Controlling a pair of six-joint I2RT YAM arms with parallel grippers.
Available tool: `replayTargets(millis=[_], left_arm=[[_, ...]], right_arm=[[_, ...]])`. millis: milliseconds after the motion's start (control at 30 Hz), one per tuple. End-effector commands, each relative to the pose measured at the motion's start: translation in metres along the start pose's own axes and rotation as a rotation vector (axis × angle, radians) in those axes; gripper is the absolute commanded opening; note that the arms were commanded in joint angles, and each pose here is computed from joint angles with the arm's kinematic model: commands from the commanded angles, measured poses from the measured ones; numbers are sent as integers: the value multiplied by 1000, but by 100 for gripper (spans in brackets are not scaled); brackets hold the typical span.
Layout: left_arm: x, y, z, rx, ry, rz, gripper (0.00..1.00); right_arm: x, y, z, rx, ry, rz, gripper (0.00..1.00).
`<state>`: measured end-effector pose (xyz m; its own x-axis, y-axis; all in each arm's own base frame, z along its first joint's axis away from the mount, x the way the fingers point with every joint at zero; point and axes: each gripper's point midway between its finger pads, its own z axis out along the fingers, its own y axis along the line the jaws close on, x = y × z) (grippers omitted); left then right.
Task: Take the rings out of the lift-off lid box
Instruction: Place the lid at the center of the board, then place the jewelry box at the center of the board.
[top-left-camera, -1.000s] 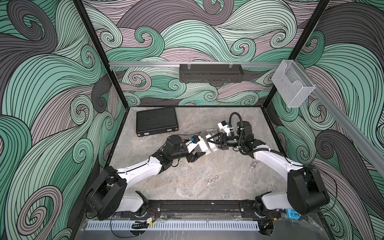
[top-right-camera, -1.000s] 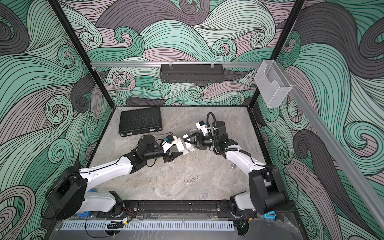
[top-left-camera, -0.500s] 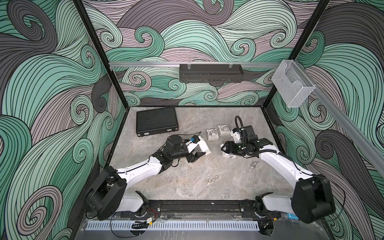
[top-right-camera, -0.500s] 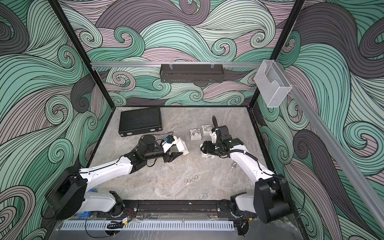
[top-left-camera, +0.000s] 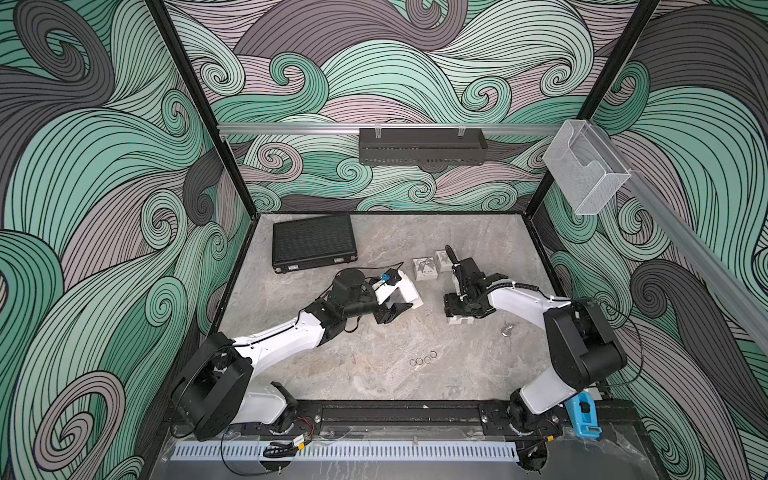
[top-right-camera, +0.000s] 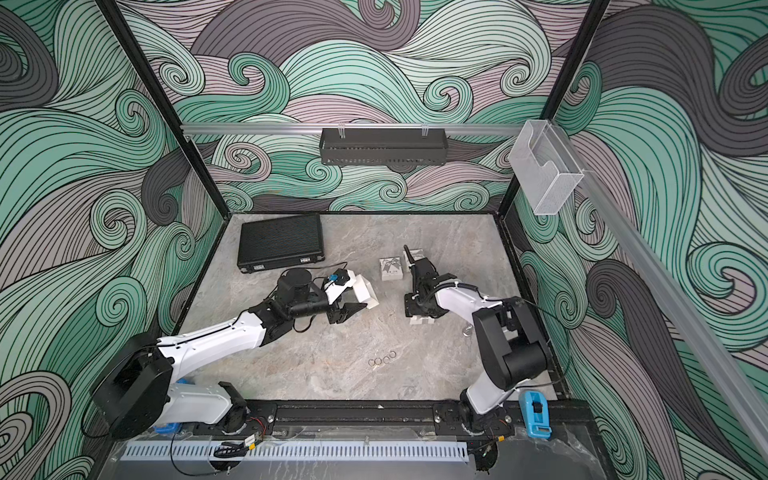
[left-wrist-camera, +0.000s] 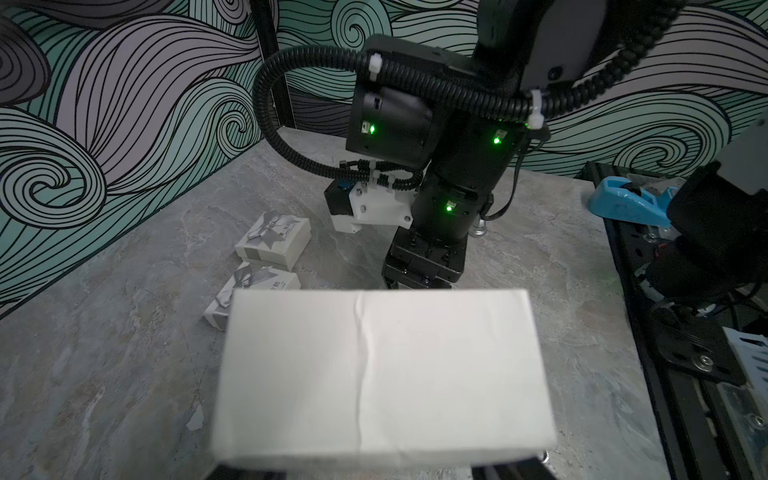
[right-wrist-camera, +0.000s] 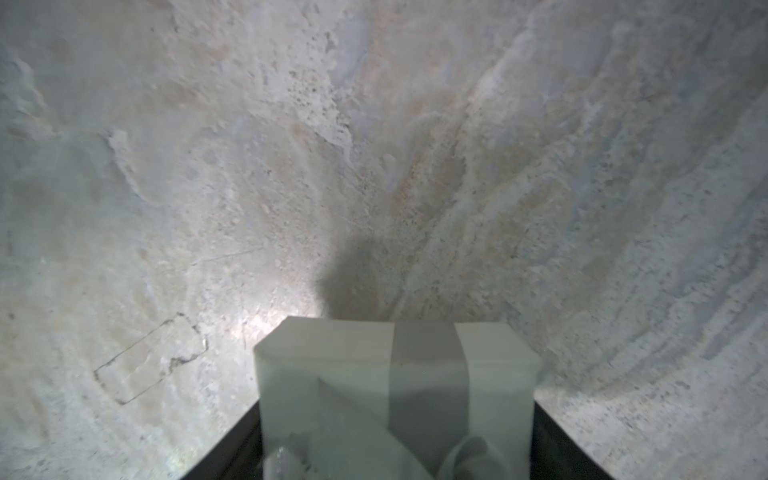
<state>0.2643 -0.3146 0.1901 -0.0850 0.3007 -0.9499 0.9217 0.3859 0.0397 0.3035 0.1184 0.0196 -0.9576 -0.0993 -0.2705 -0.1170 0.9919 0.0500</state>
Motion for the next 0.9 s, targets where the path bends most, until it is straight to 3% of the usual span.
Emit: replayTargets(millis=[0,167,267,333,467,533,700,767,867], left_arm=[[-15,-2,1,6,-31,13,64],[-15,-1,0,1,-31,16,64],[-16,-1,-1,-2,-31,16,64],[-17,-1,-1,-2,-33,17,64],[-16,-1,-2,-4,-34,15,64],[-17,-1,-2,-5,-37,18,64],[-19,-1,-2,-4,-39,22,64],[-19,-1,-2,-5,-41,22,64],[-18,-1,0,-2,-44,16,64]], right_arm=[[-17,1,-1,22,-55,-17,74],[-16,3,-2,8,-48,-31,80],[-15,8,-15,-21,-56,-53,91],[-15,9,-28,-33,-59,-66,99],[-26,18,-82,-116,-144,-85,100],[-32,33,-114,-240,-204,-82,100],[-46,114,-230,-899,-341,-114,100],[-47,126,-254,-982,-351,-142,96],[-47,138,-268,-1032,-330,-167,84]])
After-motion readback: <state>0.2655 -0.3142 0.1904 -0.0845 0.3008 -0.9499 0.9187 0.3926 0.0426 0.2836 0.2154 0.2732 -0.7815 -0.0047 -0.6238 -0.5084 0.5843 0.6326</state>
